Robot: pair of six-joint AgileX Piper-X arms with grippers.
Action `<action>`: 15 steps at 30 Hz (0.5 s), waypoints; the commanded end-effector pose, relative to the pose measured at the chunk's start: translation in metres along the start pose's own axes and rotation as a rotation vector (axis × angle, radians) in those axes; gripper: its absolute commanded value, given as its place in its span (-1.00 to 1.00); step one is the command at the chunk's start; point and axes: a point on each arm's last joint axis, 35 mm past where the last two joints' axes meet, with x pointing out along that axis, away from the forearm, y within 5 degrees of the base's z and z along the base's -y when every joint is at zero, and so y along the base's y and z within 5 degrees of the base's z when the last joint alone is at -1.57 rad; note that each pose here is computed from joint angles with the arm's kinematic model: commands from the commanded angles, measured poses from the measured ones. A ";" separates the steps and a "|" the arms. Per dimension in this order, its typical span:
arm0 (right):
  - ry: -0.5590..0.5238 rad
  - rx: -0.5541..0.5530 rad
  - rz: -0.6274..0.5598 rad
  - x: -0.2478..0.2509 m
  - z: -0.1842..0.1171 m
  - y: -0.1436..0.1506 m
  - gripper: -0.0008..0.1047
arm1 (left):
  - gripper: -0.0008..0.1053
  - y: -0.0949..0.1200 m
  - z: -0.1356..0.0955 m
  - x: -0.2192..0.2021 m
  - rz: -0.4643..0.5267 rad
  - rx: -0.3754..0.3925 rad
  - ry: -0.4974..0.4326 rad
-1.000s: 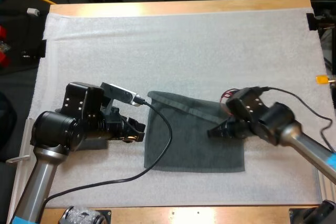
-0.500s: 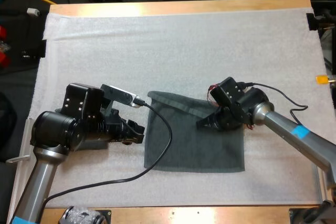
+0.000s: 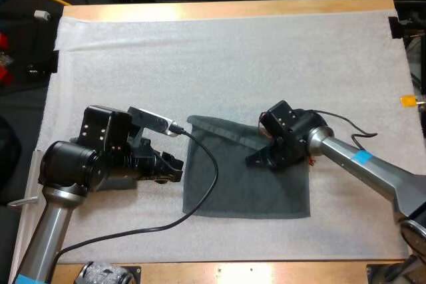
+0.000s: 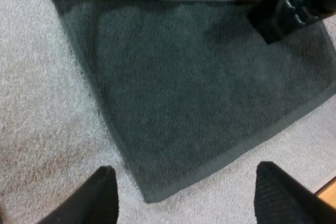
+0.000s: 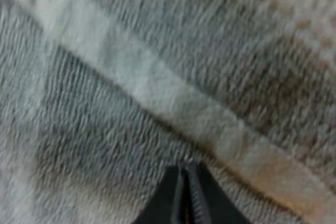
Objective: Pick towel from pile, fold and stack
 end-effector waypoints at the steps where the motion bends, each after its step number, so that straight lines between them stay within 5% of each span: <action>1: -0.024 -0.003 -0.021 -0.002 0.005 -0.001 -0.99 | 0.04 0.000 -0.001 -0.001 0.009 0.002 -0.002; 9: -0.054 0.020 -0.129 0.004 0.017 -0.013 -0.99 | 0.04 0.000 -0.001 -0.001 0.009 0.002 -0.002; 15: -0.177 0.092 -0.143 -0.002 0.037 -0.022 -0.99 | 0.04 0.000 -0.001 -0.001 0.009 0.002 -0.002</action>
